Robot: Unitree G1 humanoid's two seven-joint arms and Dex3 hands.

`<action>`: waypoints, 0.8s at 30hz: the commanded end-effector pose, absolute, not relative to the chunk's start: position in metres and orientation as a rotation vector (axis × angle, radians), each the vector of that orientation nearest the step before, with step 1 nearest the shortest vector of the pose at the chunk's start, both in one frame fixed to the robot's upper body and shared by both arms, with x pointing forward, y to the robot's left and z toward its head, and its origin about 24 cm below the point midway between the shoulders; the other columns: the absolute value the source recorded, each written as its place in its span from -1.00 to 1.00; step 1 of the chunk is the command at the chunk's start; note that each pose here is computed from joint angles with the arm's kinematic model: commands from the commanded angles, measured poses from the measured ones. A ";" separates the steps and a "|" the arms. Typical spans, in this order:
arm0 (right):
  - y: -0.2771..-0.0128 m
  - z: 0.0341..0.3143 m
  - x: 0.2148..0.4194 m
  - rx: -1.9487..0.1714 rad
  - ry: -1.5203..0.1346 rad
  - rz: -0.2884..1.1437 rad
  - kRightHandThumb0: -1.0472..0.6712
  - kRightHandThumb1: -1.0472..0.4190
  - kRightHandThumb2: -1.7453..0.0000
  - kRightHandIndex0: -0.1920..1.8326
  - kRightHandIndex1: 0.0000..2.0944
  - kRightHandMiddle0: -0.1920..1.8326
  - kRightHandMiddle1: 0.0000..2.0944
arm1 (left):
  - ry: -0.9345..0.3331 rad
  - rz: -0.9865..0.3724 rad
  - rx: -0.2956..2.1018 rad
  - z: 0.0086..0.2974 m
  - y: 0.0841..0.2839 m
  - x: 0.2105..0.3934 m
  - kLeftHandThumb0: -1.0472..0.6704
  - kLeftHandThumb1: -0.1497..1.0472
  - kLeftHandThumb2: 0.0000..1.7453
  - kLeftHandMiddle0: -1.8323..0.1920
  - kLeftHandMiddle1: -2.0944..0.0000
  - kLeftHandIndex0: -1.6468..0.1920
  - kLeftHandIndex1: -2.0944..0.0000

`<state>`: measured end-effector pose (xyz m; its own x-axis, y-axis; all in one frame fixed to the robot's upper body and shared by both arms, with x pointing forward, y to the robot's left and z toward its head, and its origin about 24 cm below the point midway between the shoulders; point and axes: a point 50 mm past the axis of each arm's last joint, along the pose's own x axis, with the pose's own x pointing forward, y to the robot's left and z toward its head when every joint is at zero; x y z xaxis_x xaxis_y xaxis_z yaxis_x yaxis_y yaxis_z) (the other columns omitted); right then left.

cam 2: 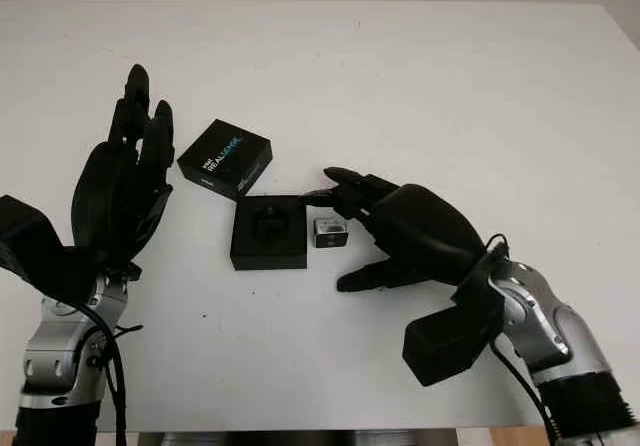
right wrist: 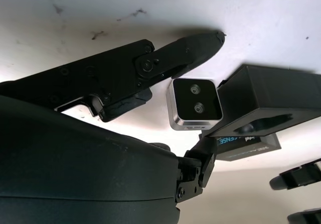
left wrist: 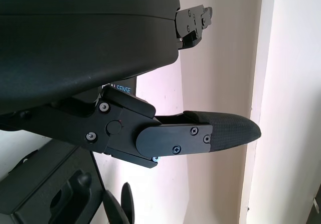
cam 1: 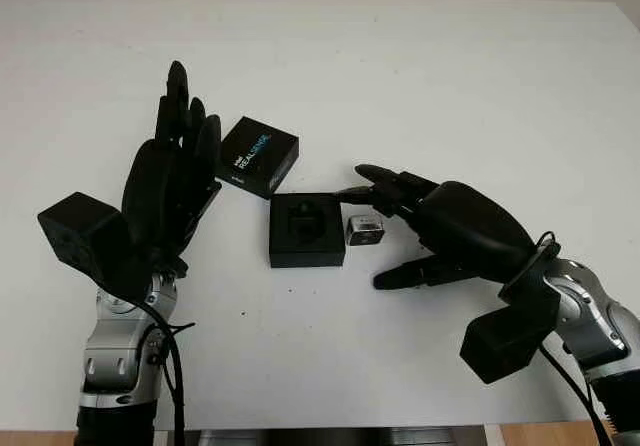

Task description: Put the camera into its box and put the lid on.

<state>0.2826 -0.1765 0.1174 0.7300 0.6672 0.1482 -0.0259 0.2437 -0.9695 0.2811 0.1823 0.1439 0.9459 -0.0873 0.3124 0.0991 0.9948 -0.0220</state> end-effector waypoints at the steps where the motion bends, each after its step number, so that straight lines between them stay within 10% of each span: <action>1: -0.177 0.114 0.285 -1.255 -0.621 0.502 -0.55 -0.88 0.93 -0.52 -0.90 -0.68 -0.38 | -0.319 -0.091 -0.033 0.144 0.186 0.277 -0.70 1.00 -0.49 1.00 1.00 1.00 1.00; 13: -0.181 0.120 0.299 -1.172 -0.602 0.406 -0.45 -1.00 0.89 -0.31 -0.72 -0.65 0.11 | -0.314 -0.091 -0.024 0.144 0.187 0.278 -0.71 1.00 -0.50 1.00 1.00 1.00 1.00; 17: -0.181 0.124 0.302 -1.125 -0.590 0.388 -0.41 -0.99 0.93 -0.53 -0.11 -0.58 0.28 | -0.311 -0.091 -0.021 0.145 0.188 0.279 -0.71 1.00 -0.49 1.00 1.00 1.00 1.00; 24: -0.180 0.126 0.303 -1.074 -0.553 0.403 -0.33 -0.99 0.94 -0.64 0.05 -0.41 0.66 | -0.330 -0.100 0.000 0.147 0.187 0.281 -0.70 1.00 -0.50 1.00 1.00 1.00 1.00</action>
